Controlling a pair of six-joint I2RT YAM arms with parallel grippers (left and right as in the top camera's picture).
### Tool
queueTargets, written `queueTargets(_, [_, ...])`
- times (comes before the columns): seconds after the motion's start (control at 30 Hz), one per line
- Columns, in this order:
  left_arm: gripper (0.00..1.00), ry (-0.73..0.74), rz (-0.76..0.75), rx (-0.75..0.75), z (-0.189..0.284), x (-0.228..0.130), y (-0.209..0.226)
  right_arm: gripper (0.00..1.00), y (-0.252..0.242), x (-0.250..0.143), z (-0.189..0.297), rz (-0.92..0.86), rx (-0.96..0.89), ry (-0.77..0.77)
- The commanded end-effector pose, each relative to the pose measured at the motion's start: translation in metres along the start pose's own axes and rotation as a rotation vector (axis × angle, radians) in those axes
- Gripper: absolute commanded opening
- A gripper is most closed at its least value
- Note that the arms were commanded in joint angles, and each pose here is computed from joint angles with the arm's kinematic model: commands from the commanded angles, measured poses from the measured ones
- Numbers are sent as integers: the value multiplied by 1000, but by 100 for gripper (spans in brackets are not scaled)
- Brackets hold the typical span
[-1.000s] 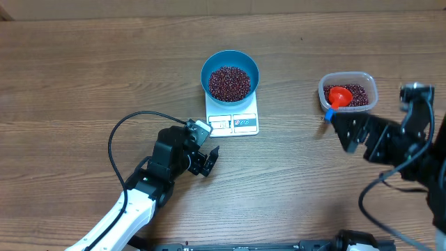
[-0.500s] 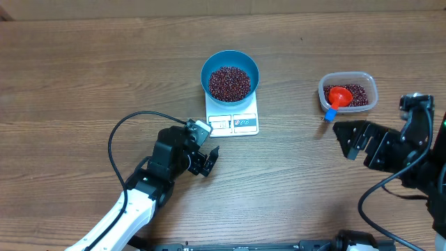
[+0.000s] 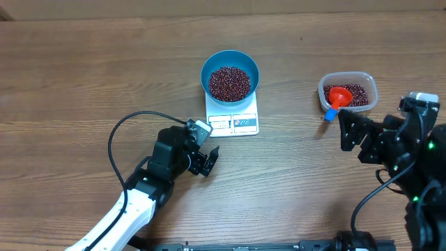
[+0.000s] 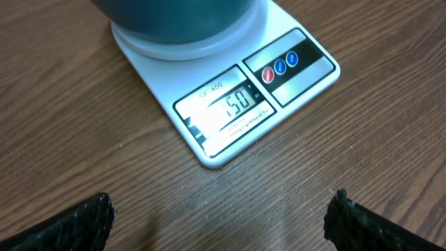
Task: Scoop item into bowl and weigh 150g on scale
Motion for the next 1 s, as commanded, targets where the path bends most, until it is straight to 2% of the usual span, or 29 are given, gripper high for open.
queueTargets(0.0, [100, 4, 15, -4, -1, -1, -1, 100, -11, -10, -10, 43, -41, -79])
queueTargets(0.17, [99, 5, 15, -4, -1, -1, -1, 100, -15, -22, -22, 96, -17, -236])
queueTargets(0.4, [100, 5, 15, -4, -1, -1, -1, 100, -15, -51, -37, 158, 30, -378])
queueTargets(0.97, [100, 5, 15, -4, -1, -1, -1, 100, -30, -120, -64, 179, 68, -520])
Point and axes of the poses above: each gripper's point midway between its finger pads, its own z axis back along the fingers, its own y axis along the line the jaws close on, x = y × z, the point moved 3 cm from there along z, back along the fingers, and after that the axes turned 3 degrees about z, right-handed, at the moved point
